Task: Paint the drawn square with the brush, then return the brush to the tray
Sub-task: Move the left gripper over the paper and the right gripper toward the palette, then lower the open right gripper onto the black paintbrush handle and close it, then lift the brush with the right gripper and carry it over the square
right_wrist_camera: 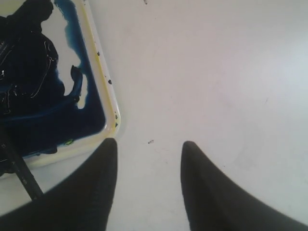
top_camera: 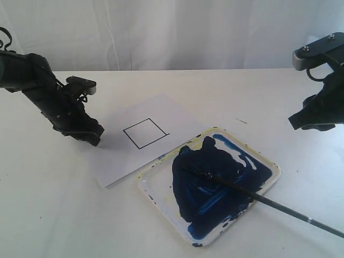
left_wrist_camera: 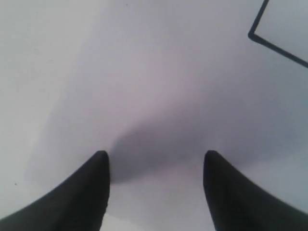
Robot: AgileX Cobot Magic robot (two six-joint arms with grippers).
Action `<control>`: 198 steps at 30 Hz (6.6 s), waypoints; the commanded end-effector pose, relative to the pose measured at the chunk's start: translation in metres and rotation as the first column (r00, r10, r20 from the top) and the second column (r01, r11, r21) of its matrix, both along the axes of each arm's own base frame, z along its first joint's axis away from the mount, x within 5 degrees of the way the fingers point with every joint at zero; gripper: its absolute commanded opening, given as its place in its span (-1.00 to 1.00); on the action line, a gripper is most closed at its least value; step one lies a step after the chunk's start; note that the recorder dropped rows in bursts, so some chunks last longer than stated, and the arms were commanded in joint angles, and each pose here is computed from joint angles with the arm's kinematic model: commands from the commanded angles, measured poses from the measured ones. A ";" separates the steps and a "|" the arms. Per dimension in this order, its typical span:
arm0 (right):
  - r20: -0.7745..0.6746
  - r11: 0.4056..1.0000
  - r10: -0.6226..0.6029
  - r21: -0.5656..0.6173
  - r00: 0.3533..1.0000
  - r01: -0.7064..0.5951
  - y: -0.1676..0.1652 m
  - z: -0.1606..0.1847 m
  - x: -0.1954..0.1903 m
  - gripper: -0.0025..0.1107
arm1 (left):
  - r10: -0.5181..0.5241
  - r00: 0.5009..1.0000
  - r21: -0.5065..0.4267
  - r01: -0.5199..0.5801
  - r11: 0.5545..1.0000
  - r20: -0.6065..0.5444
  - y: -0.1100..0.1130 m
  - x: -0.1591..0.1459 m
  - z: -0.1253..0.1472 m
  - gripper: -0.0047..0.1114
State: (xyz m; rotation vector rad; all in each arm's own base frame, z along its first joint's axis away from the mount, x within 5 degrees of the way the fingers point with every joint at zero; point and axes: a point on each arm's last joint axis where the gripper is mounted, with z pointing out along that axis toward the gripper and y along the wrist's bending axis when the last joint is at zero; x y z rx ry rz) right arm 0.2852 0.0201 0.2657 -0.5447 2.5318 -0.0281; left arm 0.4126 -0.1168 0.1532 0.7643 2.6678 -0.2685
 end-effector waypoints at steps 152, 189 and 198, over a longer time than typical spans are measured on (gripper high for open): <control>-0.250 0.874 0.483 0.075 0.839 -0.481 0.029 -0.069 -0.037 -0.96 | -0.239 0.971 0.061 0.239 0.969 -0.016 0.000 -0.004 -0.008 0.16; -0.389 0.832 0.502 -0.027 0.772 -0.554 0.155 -0.035 0.105 -0.96 | -0.245 0.969 0.052 0.247 0.968 -0.045 0.000 -0.007 -0.009 0.16; -0.388 0.829 0.508 -0.024 0.769 -0.559 0.174 -0.048 0.117 -0.96 | -0.245 0.969 0.052 0.247 0.968 -0.045 0.000 -0.007 -0.009 0.16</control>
